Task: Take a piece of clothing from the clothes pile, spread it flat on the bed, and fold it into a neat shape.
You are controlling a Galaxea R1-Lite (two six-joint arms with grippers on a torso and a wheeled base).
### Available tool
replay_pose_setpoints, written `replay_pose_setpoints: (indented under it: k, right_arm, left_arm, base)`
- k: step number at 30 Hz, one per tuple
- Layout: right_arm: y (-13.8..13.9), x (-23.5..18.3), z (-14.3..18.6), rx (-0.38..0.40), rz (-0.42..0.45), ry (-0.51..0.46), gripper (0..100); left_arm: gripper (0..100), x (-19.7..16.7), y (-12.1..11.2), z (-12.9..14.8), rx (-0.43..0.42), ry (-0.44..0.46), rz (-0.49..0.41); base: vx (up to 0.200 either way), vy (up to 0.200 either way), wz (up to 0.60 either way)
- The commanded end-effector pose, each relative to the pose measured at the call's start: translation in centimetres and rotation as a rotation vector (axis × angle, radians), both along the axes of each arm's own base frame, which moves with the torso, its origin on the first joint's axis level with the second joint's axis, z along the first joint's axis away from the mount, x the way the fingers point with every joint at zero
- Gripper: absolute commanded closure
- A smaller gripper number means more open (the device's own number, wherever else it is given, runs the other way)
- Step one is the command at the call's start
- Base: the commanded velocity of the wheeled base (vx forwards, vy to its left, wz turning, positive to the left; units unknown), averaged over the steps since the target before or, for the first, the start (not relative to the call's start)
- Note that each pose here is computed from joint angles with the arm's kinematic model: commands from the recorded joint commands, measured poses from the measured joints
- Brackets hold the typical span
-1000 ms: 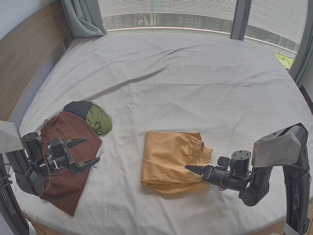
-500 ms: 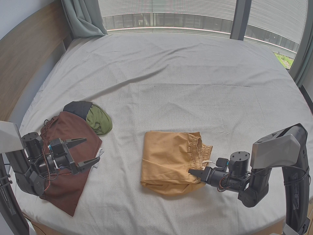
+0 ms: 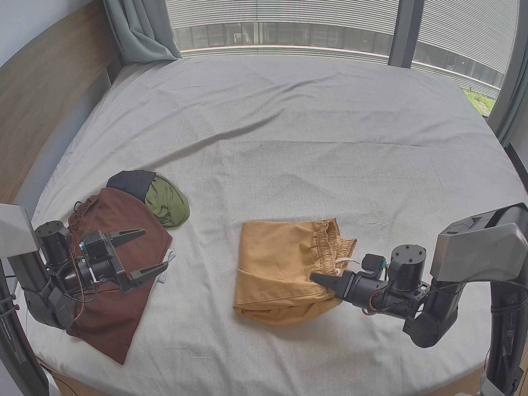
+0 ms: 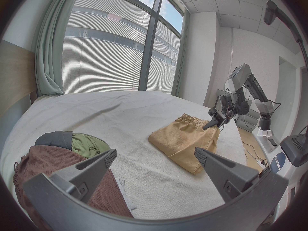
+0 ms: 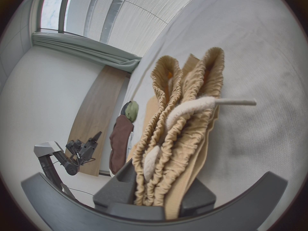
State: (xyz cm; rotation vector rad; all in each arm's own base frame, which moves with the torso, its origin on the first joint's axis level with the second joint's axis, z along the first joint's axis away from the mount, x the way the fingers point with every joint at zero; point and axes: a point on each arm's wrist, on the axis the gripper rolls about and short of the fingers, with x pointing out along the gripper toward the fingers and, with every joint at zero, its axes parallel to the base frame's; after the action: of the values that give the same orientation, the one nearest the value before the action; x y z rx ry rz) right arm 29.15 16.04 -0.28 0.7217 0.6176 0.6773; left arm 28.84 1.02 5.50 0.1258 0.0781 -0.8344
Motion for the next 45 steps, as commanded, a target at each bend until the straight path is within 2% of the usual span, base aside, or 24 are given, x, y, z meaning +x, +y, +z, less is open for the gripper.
replay_pose_setpoints:
  k: [1, 8, 15, 24, 27, 34, 37, 45]
  right_arm:
    - [0.8, -0.5, 3.0, 0.042, 0.03, -0.082, 100]
    - [1.3, -1.0, 4.7, 0.067, 0.056, -0.126, 100]
    - [1.3, -1.2, 6.9, 0.111, 0.127, -0.188, 100]
    - [1.5, 0.1, 8.3, 0.144, 0.135, -0.254, 100]
    - [1.7, 0.6, 8.8, 0.16, 0.162, -0.28, 100]
    - [2.0, 2.4, 10.2, 0.192, 0.16, -0.355, 100]
    - [1.7, 3.7, 9.7, 0.194, 0.18, -0.364, 100]
    - [1.5, 7.2, 10.0, 0.213, 0.148, -0.435, 100]
  left_arm:
    - [0, -0.1, 0.0, 0.1, 0.0, -0.003, 0.0]
    - [0, -0.1, -0.2, 0.1, 0.0, 0.0, -0.007]
    - [0, -0.2, -0.3, 0.0, -0.001, 0.003, -0.01]
    - [0, -0.2, -0.3, 0.0, -0.001, 0.005, -0.01]
    - [0, -0.2, -0.3, 0.0, -0.001, 0.006, -0.01]
    - [0, -0.2, -0.3, -0.1, -0.001, 0.008, -0.01]
    - [0, -0.2, -0.3, -0.1, -0.001, 0.008, -0.01]
    - [0, -0.2, -0.3, -0.2, -0.001, 0.01, -0.011]
  base:
    - [0.0, 0.0, 0.0]
    - [0.0, 0.0, 0.0]
    - [0.0, 0.0, 0.0]
    - [0.0, 0.0, 0.0]
    - [0.0, 0.0, 0.0]
    - [0.0, 0.0, 0.0]
    - [0.0, 0.0, 0.0]
    - [0.0, 0.0, 0.0]
